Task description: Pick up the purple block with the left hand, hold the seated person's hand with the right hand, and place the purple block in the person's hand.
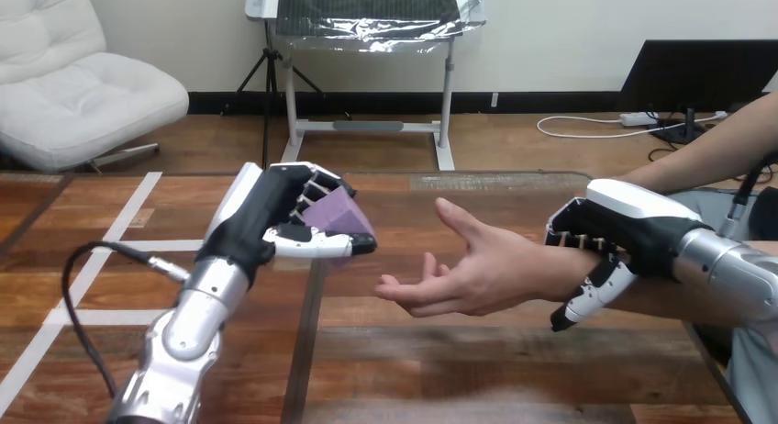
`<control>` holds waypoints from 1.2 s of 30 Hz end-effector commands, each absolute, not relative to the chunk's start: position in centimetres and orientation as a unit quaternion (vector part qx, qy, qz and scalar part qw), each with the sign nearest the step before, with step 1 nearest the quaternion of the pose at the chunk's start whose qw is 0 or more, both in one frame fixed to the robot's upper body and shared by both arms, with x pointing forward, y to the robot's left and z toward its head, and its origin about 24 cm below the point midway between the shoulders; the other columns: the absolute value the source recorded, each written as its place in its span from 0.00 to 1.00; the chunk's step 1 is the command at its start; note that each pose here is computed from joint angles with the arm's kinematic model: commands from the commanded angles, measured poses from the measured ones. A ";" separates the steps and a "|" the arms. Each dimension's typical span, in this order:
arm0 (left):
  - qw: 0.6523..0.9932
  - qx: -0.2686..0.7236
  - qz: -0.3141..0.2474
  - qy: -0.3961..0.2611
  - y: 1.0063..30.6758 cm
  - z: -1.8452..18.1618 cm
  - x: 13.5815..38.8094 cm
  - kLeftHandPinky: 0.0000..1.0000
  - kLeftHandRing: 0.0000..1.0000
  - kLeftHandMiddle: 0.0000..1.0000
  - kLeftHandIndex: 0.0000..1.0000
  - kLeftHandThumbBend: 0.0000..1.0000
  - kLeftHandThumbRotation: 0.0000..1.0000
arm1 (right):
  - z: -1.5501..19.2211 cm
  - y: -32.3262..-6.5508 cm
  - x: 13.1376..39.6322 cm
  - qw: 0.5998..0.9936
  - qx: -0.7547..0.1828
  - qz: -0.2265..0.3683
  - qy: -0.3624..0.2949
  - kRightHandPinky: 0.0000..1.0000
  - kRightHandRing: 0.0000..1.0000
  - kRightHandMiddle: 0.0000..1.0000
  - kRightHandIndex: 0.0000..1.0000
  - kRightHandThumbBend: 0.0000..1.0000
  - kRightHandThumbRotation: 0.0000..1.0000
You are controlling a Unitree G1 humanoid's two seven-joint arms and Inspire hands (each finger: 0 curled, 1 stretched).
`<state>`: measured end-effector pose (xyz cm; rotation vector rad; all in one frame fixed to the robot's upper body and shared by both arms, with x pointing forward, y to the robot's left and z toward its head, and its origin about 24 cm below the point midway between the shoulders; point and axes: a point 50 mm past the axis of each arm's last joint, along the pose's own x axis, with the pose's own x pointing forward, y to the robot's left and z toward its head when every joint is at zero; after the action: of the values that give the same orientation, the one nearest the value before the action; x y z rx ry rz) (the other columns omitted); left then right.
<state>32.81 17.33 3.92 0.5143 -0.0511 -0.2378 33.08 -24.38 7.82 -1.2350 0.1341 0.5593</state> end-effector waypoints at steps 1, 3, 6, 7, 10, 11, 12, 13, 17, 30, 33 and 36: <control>0.953 0.257 -0.130 -0.094 15.2 7.6 35.1 0.36 0.43 0.48 0.47 0.60 0.00 | 6.8 -23.5 33.1 0.785 -0.553 0.270 0.076 0.32 0.39 0.45 0.49 0.88 0.09; 0.953 0.255 -0.133 -0.095 14.9 7.7 35.2 0.37 0.43 0.48 0.47 0.61 0.00 | 6.8 -23.3 33.2 0.785 -0.553 0.270 0.075 0.33 0.39 0.46 0.49 0.88 0.09; 0.954 0.250 -0.136 -0.096 14.5 7.7 35.4 0.37 0.44 0.48 0.47 0.61 0.00 | 6.9 -23.0 33.2 0.784 -0.554 0.271 0.072 0.33 0.39 0.46 0.49 0.88 0.10; 0.954 0.248 -0.138 -0.096 14.4 7.8 35.5 0.37 0.44 0.48 0.47 0.61 0.00 | 7.0 -22.9 33.2 0.783 -0.554 0.271 0.072 0.33 0.39 0.46 0.49 0.88 0.10; 0.955 0.243 -0.143 -0.096 13.9 7.9 35.7 0.37 0.45 0.49 0.47 0.60 0.00 | 7.1 -22.7 33.2 0.784 -0.554 0.271 0.069 0.32 0.39 0.45 0.49 0.88 0.11; 0.955 0.242 -0.144 -0.097 13.8 7.9 35.7 0.37 0.45 0.49 0.47 0.60 0.00 | 7.1 -22.6 33.2 0.784 -0.554 0.271 0.068 0.32 0.38 0.45 0.49 0.88 0.11; 0.955 0.240 -0.147 -0.097 13.6 7.9 35.8 0.37 0.45 0.49 0.47 0.60 0.00 | 7.2 -22.5 33.2 0.784 -0.555 0.271 0.067 0.32 0.38 0.45 0.49 0.88 0.11; 0.955 0.239 -0.148 -0.098 13.5 8.0 35.8 0.37 0.44 0.49 0.47 0.60 0.00 | 7.2 -22.5 33.2 0.783 -0.555 0.271 0.067 0.32 0.38 0.46 0.49 0.88 0.10; 0.955 0.233 -0.153 -0.098 13.0 8.0 36.0 0.37 0.43 0.48 0.47 0.60 0.00 | 7.3 -22.2 33.2 0.782 -0.557 0.271 0.066 0.32 0.39 0.46 0.50 0.88 0.10; 0.950 0.238 -0.177 -0.100 11.0 8.2 36.4 0.34 0.42 0.46 0.46 0.61 0.00 | 7.6 -21.7 33.2 0.786 -0.552 0.272 0.061 0.33 0.40 0.47 0.51 0.88 0.11; 0.949 0.237 -0.184 -0.098 10.5 8.2 36.4 0.36 0.44 0.47 0.46 0.62 0.00 | 7.7 -21.6 33.1 0.787 -0.550 0.272 0.058 0.33 0.40 0.47 0.51 0.88 0.10; 0.948 0.234 -0.191 -0.097 10.1 8.2 36.4 0.37 0.45 0.48 0.47 0.62 0.00 | 7.7 -21.6 33.1 0.787 -0.550 0.272 0.059 0.33 0.40 0.47 0.50 0.88 0.10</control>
<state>35.06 11.91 5.17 0.4630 -0.0897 -0.3486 33.66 -21.50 9.30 -1.2173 0.0600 0.5608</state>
